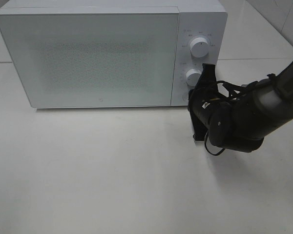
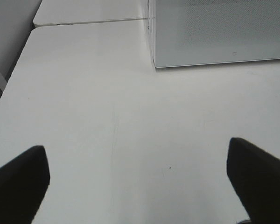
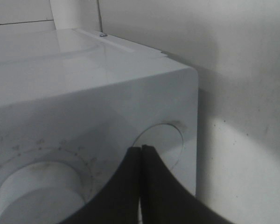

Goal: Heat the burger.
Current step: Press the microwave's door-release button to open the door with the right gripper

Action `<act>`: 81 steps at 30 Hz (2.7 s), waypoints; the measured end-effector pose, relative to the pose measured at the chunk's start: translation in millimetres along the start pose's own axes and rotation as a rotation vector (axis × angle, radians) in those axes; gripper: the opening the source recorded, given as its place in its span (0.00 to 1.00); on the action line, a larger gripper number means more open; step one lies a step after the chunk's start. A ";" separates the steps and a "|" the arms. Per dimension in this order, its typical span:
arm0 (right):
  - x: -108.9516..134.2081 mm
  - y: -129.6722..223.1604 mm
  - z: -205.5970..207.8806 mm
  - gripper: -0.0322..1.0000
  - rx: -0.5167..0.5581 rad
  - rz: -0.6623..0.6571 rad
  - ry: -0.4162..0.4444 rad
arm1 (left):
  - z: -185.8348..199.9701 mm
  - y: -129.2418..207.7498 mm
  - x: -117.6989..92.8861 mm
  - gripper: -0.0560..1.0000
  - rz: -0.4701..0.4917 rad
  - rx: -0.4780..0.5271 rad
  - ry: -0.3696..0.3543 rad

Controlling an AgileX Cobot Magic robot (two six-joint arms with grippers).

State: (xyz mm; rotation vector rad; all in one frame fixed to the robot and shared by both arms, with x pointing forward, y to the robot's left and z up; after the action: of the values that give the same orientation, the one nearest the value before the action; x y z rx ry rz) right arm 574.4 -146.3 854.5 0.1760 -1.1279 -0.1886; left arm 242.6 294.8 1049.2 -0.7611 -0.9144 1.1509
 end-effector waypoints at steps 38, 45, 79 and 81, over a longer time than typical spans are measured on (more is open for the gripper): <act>-2.6 2.5 -29.7 0.04 -0.041 0.025 -0.020 | 0.0 0.0 0.0 0.97 0.000 0.000 0.000; -3.0 3.9 -31.0 0.04 -0.045 0.025 -0.008 | 0.0 0.0 0.0 0.97 0.000 0.000 0.000; -5.1 8.8 -17.7 0.04 -0.017 -0.006 0.009 | 0.0 0.0 0.0 0.97 0.000 0.000 0.000; -6.1 9.5 -14.0 0.04 -0.013 -0.011 0.015 | 0.0 0.0 0.0 0.97 0.000 0.000 0.000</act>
State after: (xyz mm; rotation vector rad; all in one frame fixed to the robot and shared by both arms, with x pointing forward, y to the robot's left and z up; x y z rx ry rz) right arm 585.2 -134.9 845.6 0.1717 -1.1106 -0.2037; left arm 242.6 294.8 1049.2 -0.7611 -0.9144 1.1509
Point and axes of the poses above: a point on each arm's last joint axis where the gripper is mounted, z pointing back along that axis away from the gripper, x along the wrist's bending axis when the last joint is at zero, y = z × x, the point moved 1 cm from there along -z, pointing out along that axis toward the gripper, and after that the axes turned 11 degrees about -z, right-handed, at the moved point
